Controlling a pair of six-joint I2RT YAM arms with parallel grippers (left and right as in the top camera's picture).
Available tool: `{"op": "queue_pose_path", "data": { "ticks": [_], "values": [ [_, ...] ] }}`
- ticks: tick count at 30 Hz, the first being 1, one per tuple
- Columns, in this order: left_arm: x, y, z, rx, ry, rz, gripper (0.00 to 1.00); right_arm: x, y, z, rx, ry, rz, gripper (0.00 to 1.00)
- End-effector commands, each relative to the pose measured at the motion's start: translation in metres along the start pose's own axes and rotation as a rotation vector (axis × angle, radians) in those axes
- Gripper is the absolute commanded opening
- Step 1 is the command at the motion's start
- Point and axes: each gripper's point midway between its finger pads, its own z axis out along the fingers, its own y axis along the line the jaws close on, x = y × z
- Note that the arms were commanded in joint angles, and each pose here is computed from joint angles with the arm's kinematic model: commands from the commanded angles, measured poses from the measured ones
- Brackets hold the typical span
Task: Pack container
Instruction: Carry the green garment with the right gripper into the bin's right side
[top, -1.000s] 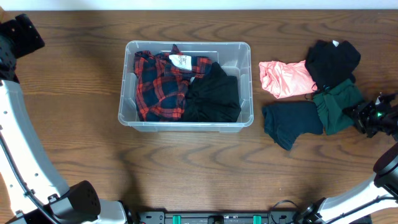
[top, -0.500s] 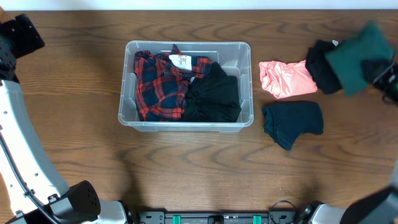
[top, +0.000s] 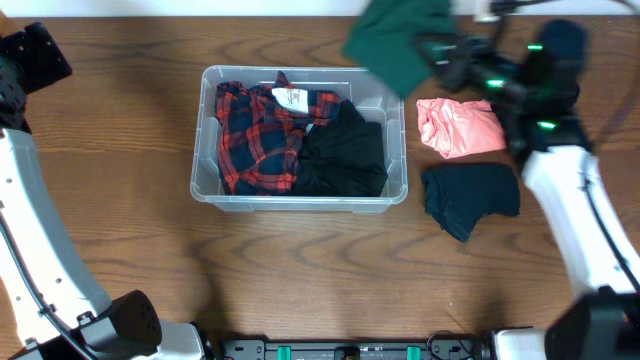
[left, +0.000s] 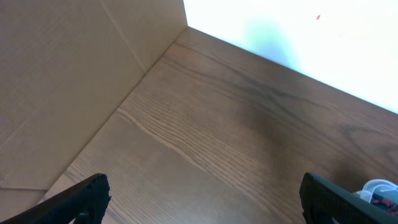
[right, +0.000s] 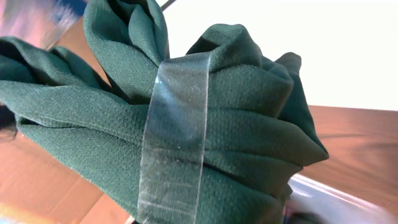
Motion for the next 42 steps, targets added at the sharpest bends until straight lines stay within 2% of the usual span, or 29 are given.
{"op": "queue_pose_path", "data": {
  "ticks": [1, 8, 18, 23, 29, 36, 40, 42],
  "values": [
    [0.003, 0.003, 0.005, -0.016, 0.015, 0.006, 0.98, 0.033, -0.005, 0.034, -0.045, 0.084, 0.060, 0.01],
    [0.003, 0.003, 0.005, -0.016, 0.015, 0.006, 0.98, 0.103, -0.046, 0.075, -0.011, 0.243, 0.193, 0.01],
    [0.003, 0.003, 0.005, -0.016, 0.015, 0.006, 0.98, 0.140, -0.088, 0.073, 0.349, 0.293, 0.271, 0.01],
    [0.003, 0.003, 0.005, -0.016, 0.015, 0.006, 0.98, 0.138, -0.087, 0.074, 0.513, 0.316, 0.203, 0.01],
    [0.003, 0.003, 0.005, -0.016, 0.015, 0.006, 0.98, 0.100, -0.087, 0.048, 0.770, 0.320, 0.087, 0.01],
    [0.003, 0.003, 0.005, -0.016, 0.015, 0.006, 0.98, 0.111, -0.085, 0.034, 0.717, 0.436, 0.127, 0.01],
    [0.003, 0.003, 0.005, -0.016, 0.015, 0.006, 0.98, 0.118, -0.083, 0.033, 0.691, 0.490, 0.064, 0.01],
    [0.003, 0.003, 0.005, -0.016, 0.015, 0.006, 0.98, 0.122, -0.067, 0.045, 0.595, 0.516, 0.015, 0.01]
  ]
}}
